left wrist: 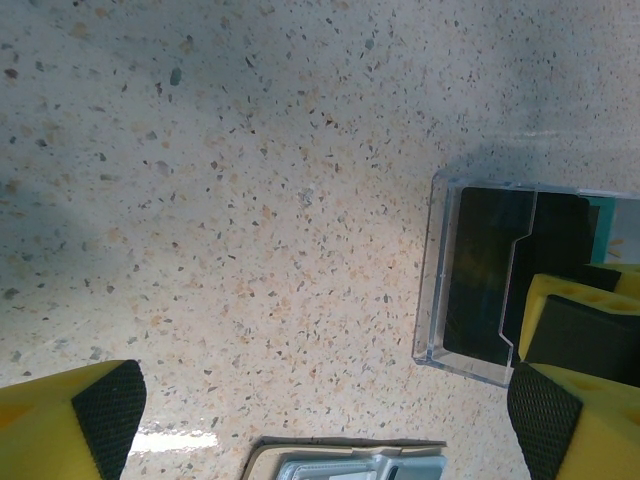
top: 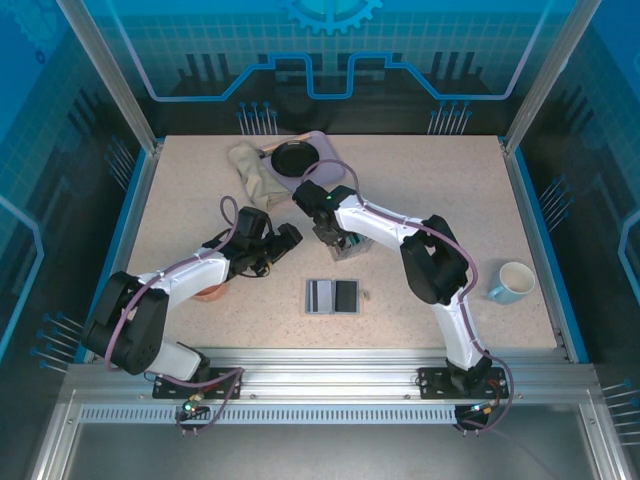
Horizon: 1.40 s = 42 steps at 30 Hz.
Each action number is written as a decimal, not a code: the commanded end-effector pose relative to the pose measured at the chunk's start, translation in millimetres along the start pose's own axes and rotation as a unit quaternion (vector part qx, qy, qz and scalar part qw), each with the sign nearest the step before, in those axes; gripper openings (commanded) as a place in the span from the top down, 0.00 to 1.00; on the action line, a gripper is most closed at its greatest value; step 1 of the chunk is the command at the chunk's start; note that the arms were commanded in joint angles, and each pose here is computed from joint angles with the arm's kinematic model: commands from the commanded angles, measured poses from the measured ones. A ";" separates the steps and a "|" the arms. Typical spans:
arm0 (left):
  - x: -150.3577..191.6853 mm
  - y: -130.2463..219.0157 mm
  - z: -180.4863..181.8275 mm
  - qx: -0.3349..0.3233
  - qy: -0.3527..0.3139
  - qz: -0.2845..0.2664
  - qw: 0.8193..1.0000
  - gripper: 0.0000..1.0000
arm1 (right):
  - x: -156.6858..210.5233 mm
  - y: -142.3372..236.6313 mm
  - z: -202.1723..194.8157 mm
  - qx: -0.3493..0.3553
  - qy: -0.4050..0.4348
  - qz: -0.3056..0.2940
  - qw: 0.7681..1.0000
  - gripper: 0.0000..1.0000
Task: Put the credit cards into the card holder
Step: Pick up the credit card from the storage box.
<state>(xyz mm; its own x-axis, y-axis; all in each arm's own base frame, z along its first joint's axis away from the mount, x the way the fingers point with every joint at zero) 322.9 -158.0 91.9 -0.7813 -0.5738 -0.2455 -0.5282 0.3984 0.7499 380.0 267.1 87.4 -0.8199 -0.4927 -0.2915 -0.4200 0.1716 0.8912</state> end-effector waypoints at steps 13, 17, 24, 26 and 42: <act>1.8 -1.6 3.6 -0.001 0.010 0.009 1.000 0.03 | 3.4 16.2 -7.7 0.012 0.005 -0.008 1.000 0.83; 1.8 -2.2 3.2 -0.001 0.009 0.010 1.000 0.03 | 2.5 20.8 -9.0 0.009 0.004 -0.013 1.000 0.88; 1.7 -1.9 2.4 -0.001 0.010 0.011 1.000 0.03 | 1.7 34.4 -8.4 -0.021 -0.004 -0.018 1.000 0.93; 1.6 -1.6 1.8 0.000 0.009 0.011 1.000 0.03 | 1.5 36.5 -8.7 -0.023 -0.005 -0.020 1.000 0.93; 2.4 -3.4 -0.5 0.003 0.007 0.018 1.000 0.03 | 9.8 7.6 -12.5 -0.024 -0.009 0.014 1.000 0.87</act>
<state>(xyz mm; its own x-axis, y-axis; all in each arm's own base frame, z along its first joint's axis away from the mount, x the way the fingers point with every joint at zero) 321.3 -160.4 89.4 -0.7915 -0.5666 -0.2292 -0.5133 0.4126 0.7525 374.3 263.1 110.3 -0.8198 -0.4748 -0.3202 -0.4154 0.1079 0.9032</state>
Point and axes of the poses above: each hand's point on the last joint's axis, 136 mm out from that joint toward the fingers, its own y axis back along the fingers, its own z axis along the line the jaws close on, x = y × z, the point moved 2 cm from there along y, back along the fingers, and after that the axes turned 4 degrees about -y, right-handed, at the moved point
